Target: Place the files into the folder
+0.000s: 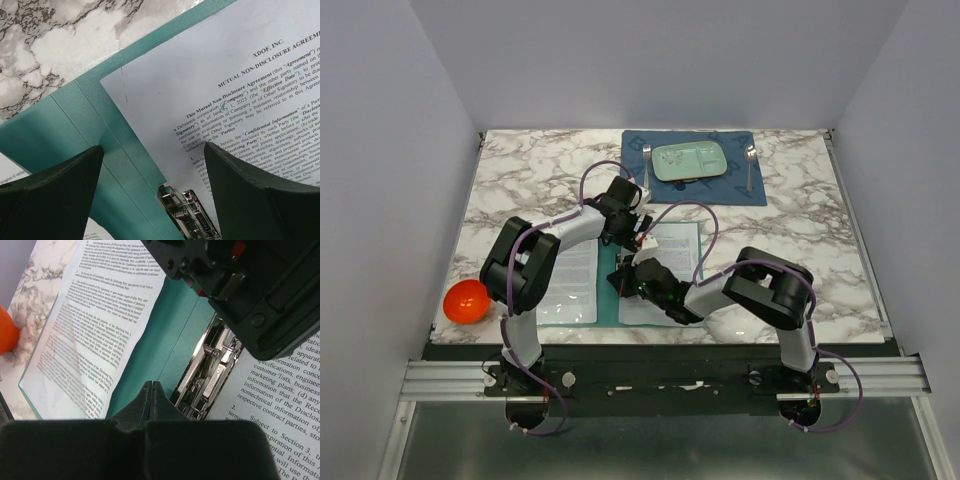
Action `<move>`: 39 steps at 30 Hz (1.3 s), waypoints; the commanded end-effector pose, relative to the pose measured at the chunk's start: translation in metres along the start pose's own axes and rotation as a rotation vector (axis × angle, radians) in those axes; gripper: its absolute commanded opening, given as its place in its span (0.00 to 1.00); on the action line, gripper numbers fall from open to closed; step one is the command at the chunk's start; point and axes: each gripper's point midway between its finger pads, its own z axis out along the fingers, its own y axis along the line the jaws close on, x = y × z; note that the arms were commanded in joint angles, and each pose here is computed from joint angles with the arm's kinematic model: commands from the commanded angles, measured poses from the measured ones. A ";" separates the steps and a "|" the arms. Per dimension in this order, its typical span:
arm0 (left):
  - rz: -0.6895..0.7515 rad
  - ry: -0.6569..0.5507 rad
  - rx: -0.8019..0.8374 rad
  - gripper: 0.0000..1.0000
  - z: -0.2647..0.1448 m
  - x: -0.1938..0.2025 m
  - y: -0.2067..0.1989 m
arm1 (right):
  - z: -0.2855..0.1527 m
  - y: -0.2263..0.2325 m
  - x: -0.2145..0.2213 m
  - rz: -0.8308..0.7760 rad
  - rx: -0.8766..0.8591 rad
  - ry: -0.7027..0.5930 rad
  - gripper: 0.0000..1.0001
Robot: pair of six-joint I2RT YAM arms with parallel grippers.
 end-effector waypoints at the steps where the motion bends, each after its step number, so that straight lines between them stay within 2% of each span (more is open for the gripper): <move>1: 0.008 0.256 -0.021 0.90 0.009 0.078 0.011 | -0.021 -0.082 0.079 -0.071 0.222 0.261 0.01; 21: 0.011 0.256 -0.021 0.89 0.008 0.080 0.011 | -0.023 -0.103 0.104 0.010 0.248 0.328 0.01; 39: 0.015 0.256 0.008 0.89 0.003 0.083 0.007 | -0.031 -0.136 0.139 0.211 0.328 0.410 0.01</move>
